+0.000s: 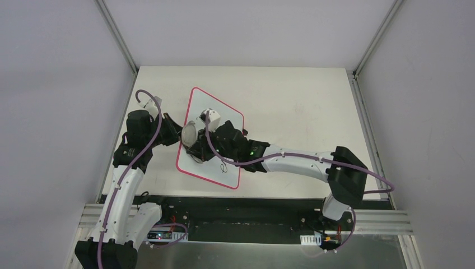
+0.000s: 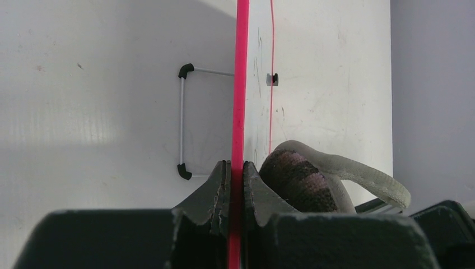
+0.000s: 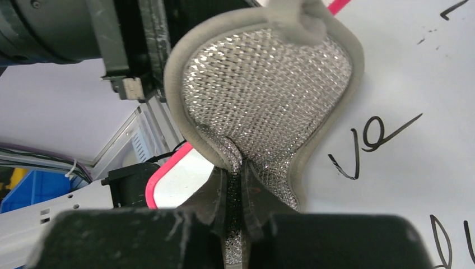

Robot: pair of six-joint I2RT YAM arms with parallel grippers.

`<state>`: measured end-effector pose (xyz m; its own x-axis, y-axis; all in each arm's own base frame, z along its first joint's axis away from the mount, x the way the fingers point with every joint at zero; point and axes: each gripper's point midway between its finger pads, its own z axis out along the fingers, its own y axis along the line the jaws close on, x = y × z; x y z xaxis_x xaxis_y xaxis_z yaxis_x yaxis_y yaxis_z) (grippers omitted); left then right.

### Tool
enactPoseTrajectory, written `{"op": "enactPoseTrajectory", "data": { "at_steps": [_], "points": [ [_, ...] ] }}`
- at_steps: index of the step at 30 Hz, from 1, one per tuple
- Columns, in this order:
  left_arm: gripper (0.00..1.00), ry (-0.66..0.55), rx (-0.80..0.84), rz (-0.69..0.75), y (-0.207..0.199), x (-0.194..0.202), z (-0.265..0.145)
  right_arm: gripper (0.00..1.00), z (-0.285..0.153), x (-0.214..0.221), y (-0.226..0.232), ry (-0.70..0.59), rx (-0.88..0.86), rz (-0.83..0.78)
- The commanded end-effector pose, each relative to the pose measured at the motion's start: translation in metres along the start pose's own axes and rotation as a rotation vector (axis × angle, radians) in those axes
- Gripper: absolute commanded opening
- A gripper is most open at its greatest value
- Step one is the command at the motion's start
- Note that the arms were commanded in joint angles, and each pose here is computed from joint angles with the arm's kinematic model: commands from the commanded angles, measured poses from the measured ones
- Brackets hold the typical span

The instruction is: Erase the whiteboard

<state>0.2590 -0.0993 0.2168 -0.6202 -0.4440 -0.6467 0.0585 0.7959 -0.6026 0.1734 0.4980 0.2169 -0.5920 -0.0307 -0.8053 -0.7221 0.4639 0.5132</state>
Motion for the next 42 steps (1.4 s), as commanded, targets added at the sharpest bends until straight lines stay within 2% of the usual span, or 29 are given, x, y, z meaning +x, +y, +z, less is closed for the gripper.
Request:
{"op": "enactPoseTrajectory", "data": {
  "at_steps": [1, 7, 11, 15, 21, 24, 28, 32, 38, 42],
  "points": [
    [0.0, 0.075, -0.014, -0.015, 0.005, 0.02, -0.002, 0.0, 0.003, 0.018, -0.039, 0.003, 0.059, 0.073],
    [0.0, 0.075, -0.011, -0.016, 0.004, 0.02, -0.002, 0.0, -0.024, 0.057, -0.085, 0.043, 0.19, 0.128],
    [0.0, 0.077, -0.008, -0.018, 0.004, 0.02, -0.001, 0.0, -0.031, 0.052, -0.089, 0.029, 0.21, 0.132],
    [0.0, 0.076, -0.008, -0.017, 0.004, 0.02, -0.001, 0.0, -0.015, 0.029, -0.061, 0.021, 0.129, 0.109],
    [0.0, 0.079, -0.011, -0.017, 0.004, 0.021, -0.001, 0.0, 0.002, -0.022, 0.017, -0.03, -0.059, 0.044],
    [0.0, 0.077, -0.009, -0.018, 0.004, 0.02, -0.001, 0.0, 0.004, -0.039, 0.03, -0.063, -0.101, 0.041],
    [0.0, 0.077, -0.008, -0.018, 0.004, 0.02, -0.001, 0.0, 0.008, -0.04, 0.01, -0.066, -0.077, 0.078],
    [0.0, 0.077, -0.005, -0.018, 0.003, 0.02, -0.001, 0.0, 0.009, -0.015, -0.029, -0.032, -0.005, 0.143],
    [0.0, 0.077, -0.004, -0.017, 0.003, 0.02, -0.001, 0.0, -0.015, 0.037, -0.084, 0.024, 0.141, 0.201],
    [0.0, 0.078, -0.003, -0.019, 0.003, 0.02, -0.001, 0.0, -0.028, 0.04, -0.101, 0.0, 0.2, 0.21]
  ]
}}
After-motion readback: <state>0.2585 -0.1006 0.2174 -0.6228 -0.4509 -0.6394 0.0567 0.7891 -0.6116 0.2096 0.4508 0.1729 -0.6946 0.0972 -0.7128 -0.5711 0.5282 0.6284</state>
